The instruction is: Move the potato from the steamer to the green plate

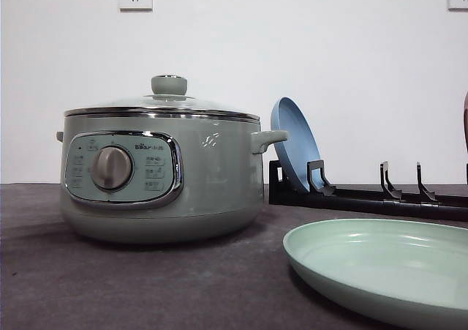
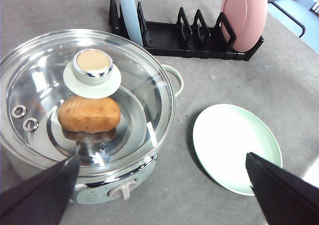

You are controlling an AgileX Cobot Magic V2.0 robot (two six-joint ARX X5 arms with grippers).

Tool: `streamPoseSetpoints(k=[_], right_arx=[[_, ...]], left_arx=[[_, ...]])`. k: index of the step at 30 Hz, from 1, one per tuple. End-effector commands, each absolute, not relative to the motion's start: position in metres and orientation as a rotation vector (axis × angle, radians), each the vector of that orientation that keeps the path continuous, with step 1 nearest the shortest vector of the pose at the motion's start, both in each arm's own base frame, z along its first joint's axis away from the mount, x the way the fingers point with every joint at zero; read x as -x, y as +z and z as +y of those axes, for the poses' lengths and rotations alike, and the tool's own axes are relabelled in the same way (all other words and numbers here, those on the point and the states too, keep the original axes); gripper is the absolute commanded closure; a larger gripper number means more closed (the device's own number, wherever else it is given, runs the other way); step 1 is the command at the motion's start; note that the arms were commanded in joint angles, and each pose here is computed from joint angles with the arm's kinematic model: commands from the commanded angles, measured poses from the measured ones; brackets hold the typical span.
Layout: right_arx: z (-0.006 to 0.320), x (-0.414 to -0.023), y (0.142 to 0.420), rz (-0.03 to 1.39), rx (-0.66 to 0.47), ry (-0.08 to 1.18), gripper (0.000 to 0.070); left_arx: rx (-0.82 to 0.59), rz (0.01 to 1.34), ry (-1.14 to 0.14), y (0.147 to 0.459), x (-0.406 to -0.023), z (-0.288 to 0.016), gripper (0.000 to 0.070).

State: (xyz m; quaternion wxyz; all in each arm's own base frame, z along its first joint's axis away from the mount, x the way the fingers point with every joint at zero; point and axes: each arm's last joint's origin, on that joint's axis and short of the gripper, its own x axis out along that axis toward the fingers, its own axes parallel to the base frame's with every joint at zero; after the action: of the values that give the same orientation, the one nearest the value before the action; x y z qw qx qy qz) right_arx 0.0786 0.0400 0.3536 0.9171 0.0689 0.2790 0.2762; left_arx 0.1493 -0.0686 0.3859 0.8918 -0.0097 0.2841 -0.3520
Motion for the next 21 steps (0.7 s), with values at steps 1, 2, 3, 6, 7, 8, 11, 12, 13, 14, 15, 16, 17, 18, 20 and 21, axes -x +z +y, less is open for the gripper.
streamPoseSetpoints(k=[1, 2, 3, 6, 7, 8, 11, 12, 13, 14, 15, 16, 17, 18, 20, 21], right_arx=[[0.040, -0.077, 0.352, 0.575, -0.143, 0.586, 0.0069], [0.040, -0.076, 0.351, 0.579, -0.151, 0.598, 0.0069], [0.040, -0.074, 0.350, 0.582, -0.158, 0.610, 0.0069], [0.040, -0.072, 0.350, 0.584, -0.181, 0.637, 0.0069], [0.040, -0.072, 0.350, 0.586, -0.187, 0.641, 0.0069], [0.040, -0.072, 0.350, 0.586, -0.190, 0.642, 0.0069], [0.040, -0.072, 0.351, 0.585, -0.193, 0.641, 0.0070], [0.040, -0.072, 0.351, 0.582, -0.195, 0.641, 0.0070], [0.040, -0.072, 0.351, 0.578, -0.197, 0.643, 0.0070], [0.040, -0.072, 0.352, 0.573, -0.198, 0.645, 0.0070], [0.040, -0.073, 0.352, 0.569, -0.200, 0.646, 0.0070], [0.040, -0.073, 0.353, 0.564, -0.203, 0.646, 0.0070], [0.041, -0.073, 0.353, 0.558, -0.205, 0.647, 0.0070], [0.041, -0.073, 0.354, 0.550, -0.206, 0.649, 0.0070], [0.041, -0.074, 0.355, 0.538, -0.211, 0.664, 0.0070], [0.041, -0.074, 0.356, 0.531, -0.214, 0.669, 0.0070]], left_arx=[[0.008, 0.557, -0.744, 0.393, -0.149, -0.069, 0.0000], [0.008, 0.557, -0.744, 0.393, -0.149, -0.069, 0.0000], [0.008, 0.556, -0.744, 0.393, -0.149, -0.069, 0.0000], [0.008, 0.556, -0.744, 0.393, -0.149, -0.069, 0.0000], [0.012, 0.558, -0.743, 0.393, -0.149, -0.069, 0.0000], [0.016, 0.559, -0.742, 0.393, -0.149, -0.069, 0.0000], [0.022, 0.561, -0.740, 0.393, -0.149, -0.069, 0.0000], [0.023, 0.562, -0.739, 0.393, -0.149, -0.069, 0.0000], [0.027, 0.563, -0.738, 0.393, -0.149, -0.069, 0.0000], [0.031, 0.565, -0.735, 0.393, -0.149, -0.069, 0.0000], [0.036, 0.567, -0.730, 0.394, -0.149, -0.069, 0.0000], [0.038, 0.569, -0.725, 0.395, -0.149, -0.069, 0.0000], [0.039, 0.572, -0.719, 0.396, -0.150, -0.069, 0.0000], [0.036, 0.577, -0.712, 0.398, -0.150, -0.069, 0.0000], [0.024, 0.593, -0.673, 0.403, -0.152, -0.069, 0.0000], [0.013, 0.602, -0.653, 0.406, -0.154, -0.069, 0.0000]])
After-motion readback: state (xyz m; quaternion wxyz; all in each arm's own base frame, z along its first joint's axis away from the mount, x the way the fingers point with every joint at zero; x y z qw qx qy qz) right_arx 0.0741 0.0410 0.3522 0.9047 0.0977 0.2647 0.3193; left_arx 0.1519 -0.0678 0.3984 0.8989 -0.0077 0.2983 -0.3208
